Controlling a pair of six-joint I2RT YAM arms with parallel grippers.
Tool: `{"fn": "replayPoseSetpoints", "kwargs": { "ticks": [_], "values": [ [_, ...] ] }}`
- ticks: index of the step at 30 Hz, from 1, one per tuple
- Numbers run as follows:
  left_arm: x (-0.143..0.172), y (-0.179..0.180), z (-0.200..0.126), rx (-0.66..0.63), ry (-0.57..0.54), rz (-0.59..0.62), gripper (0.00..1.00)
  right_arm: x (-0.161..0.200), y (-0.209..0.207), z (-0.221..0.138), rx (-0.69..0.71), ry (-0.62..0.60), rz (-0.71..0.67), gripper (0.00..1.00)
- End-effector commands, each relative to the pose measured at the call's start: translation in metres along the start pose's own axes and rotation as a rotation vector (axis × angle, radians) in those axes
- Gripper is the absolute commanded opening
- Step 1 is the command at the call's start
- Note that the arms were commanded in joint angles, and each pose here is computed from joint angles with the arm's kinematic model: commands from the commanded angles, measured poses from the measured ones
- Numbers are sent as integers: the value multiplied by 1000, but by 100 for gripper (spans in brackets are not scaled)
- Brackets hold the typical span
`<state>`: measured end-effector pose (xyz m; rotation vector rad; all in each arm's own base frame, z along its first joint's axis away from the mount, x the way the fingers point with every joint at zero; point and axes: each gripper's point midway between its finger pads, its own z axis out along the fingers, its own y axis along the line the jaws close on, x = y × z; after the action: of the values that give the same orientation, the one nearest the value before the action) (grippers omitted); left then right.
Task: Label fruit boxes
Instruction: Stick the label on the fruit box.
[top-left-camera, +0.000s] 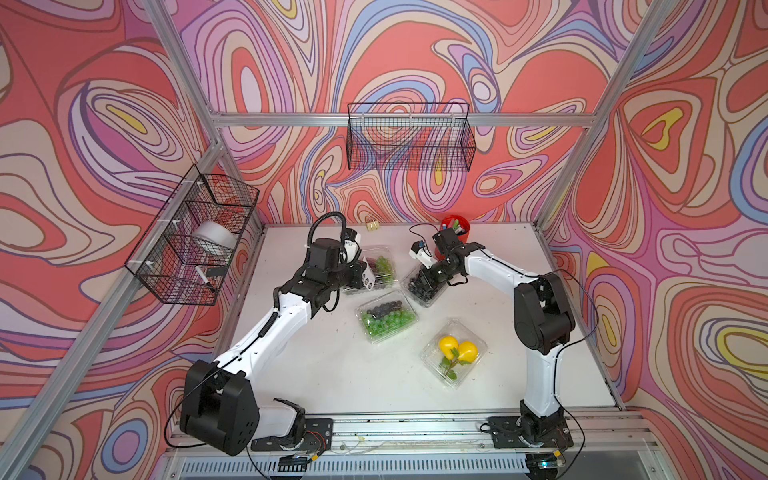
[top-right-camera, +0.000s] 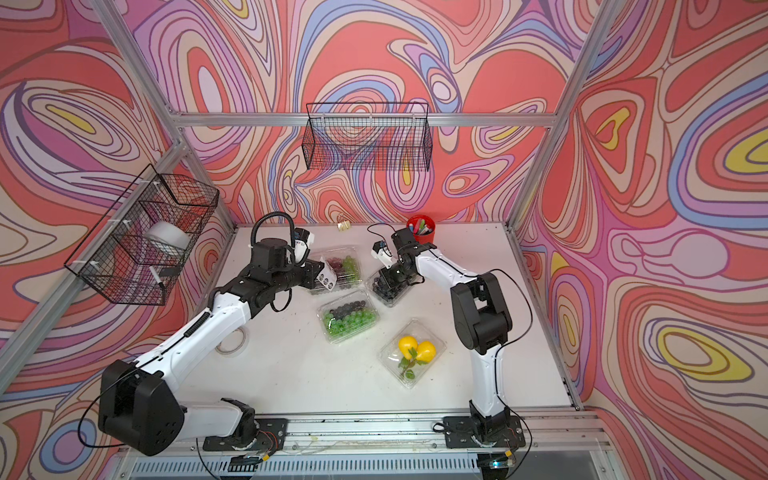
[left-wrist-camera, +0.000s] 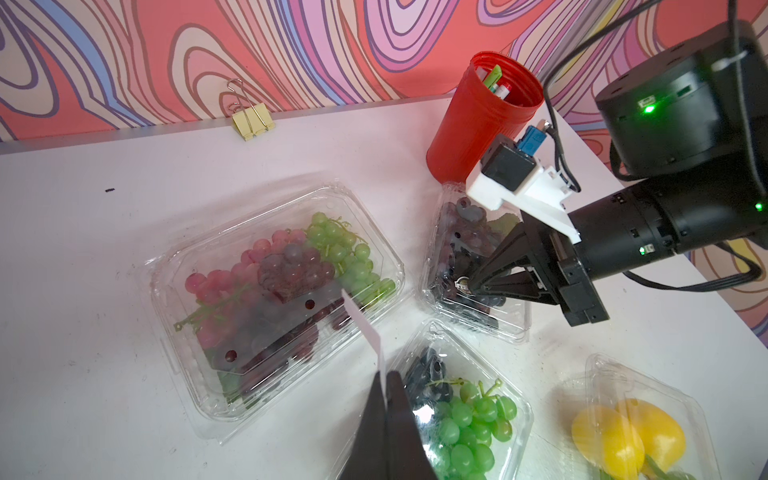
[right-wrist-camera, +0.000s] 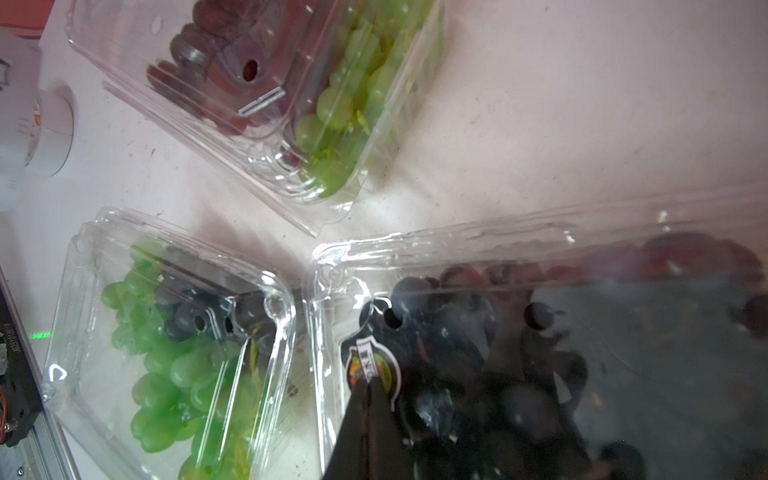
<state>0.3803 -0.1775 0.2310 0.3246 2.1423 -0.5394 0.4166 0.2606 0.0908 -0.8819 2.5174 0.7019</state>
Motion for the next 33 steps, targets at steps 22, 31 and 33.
{"fn": "replayPoseSetpoints", "kwargs": {
  "ticks": [22, 31, 33],
  "values": [
    [6, 2, -4, 0, 13, 1, 0, 4, 8, 6, -33, -8, -2, 0],
    [8, 2, -3, 2, 17, -2, 0, 9, 9, 15, -42, 10, -1, 0],
    [8, 2, -3, 2, 17, -1, 0, 9, 9, 16, -43, 11, -3, 0]
  ]
}}
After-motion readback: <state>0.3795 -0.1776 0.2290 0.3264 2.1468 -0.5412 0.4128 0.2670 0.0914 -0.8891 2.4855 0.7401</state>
